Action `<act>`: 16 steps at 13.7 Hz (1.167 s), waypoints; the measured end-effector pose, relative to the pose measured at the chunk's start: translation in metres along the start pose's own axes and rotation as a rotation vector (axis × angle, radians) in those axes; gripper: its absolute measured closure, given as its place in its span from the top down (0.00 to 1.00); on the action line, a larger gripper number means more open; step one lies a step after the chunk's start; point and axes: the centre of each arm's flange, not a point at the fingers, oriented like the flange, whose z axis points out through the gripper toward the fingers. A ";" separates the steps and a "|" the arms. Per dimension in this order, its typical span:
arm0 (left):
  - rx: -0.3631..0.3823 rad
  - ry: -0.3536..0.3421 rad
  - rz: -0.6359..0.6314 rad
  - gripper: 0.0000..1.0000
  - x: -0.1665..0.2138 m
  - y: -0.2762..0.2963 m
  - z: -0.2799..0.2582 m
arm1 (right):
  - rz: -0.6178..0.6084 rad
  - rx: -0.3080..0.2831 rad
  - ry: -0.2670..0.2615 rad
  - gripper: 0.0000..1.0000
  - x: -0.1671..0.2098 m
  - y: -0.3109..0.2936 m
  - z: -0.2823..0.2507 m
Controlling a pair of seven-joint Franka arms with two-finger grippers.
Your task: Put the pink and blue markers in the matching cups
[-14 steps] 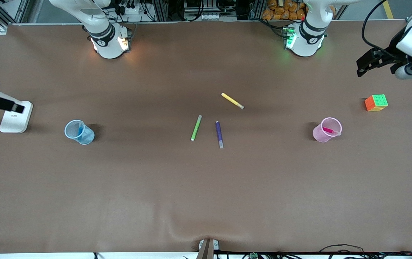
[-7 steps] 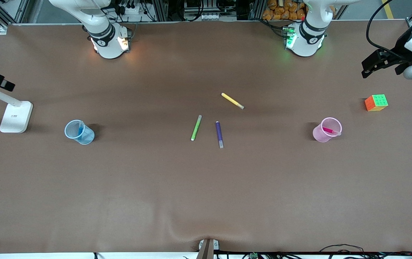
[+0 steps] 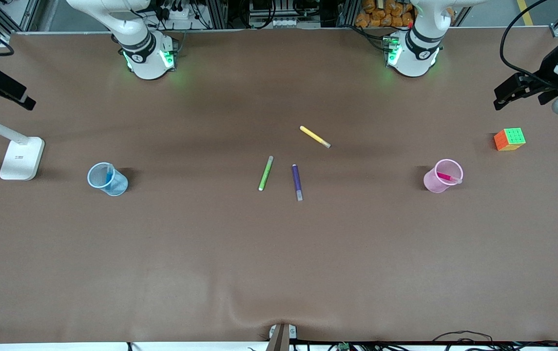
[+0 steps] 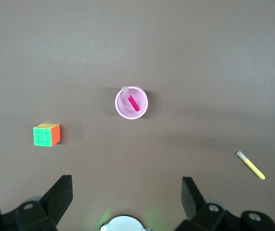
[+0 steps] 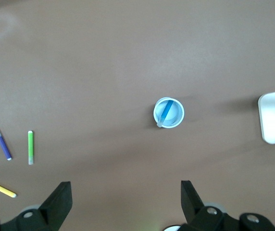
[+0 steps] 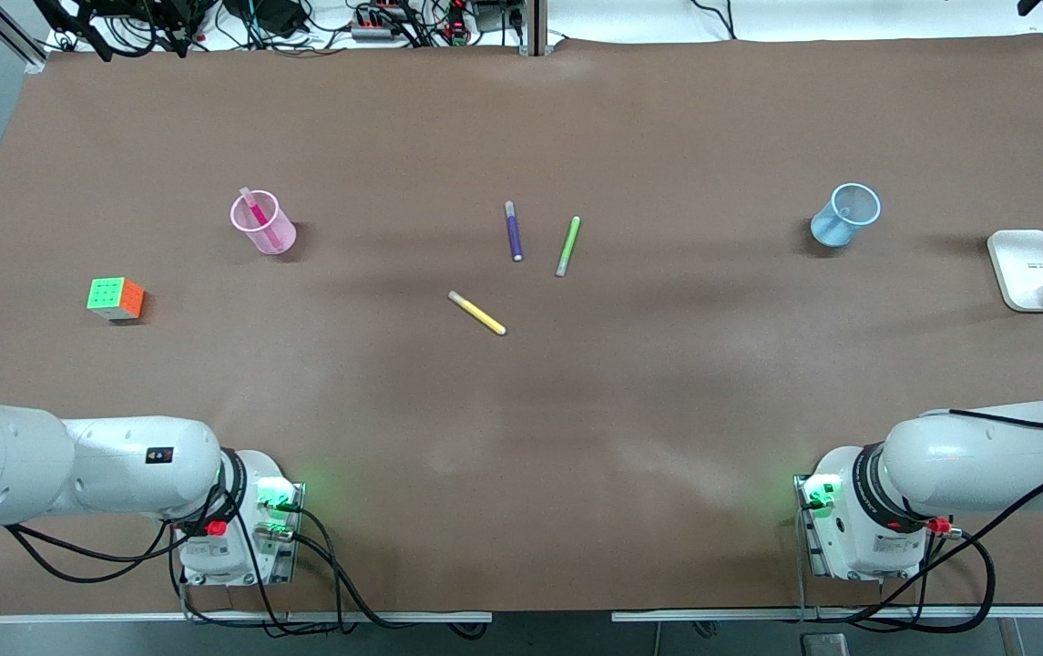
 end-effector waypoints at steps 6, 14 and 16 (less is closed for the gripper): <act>0.003 -0.022 -0.002 1.00 0.001 -0.001 0.005 | -0.070 -0.045 0.012 1.00 0.009 0.007 0.003; 0.002 -0.023 -0.002 1.00 0.007 -0.001 0.006 | -0.064 -0.048 0.004 1.00 0.014 0.011 0.006; 0.000 -0.013 -0.002 1.00 0.007 -0.001 0.001 | -0.064 -0.048 0.002 1.00 0.014 0.011 0.006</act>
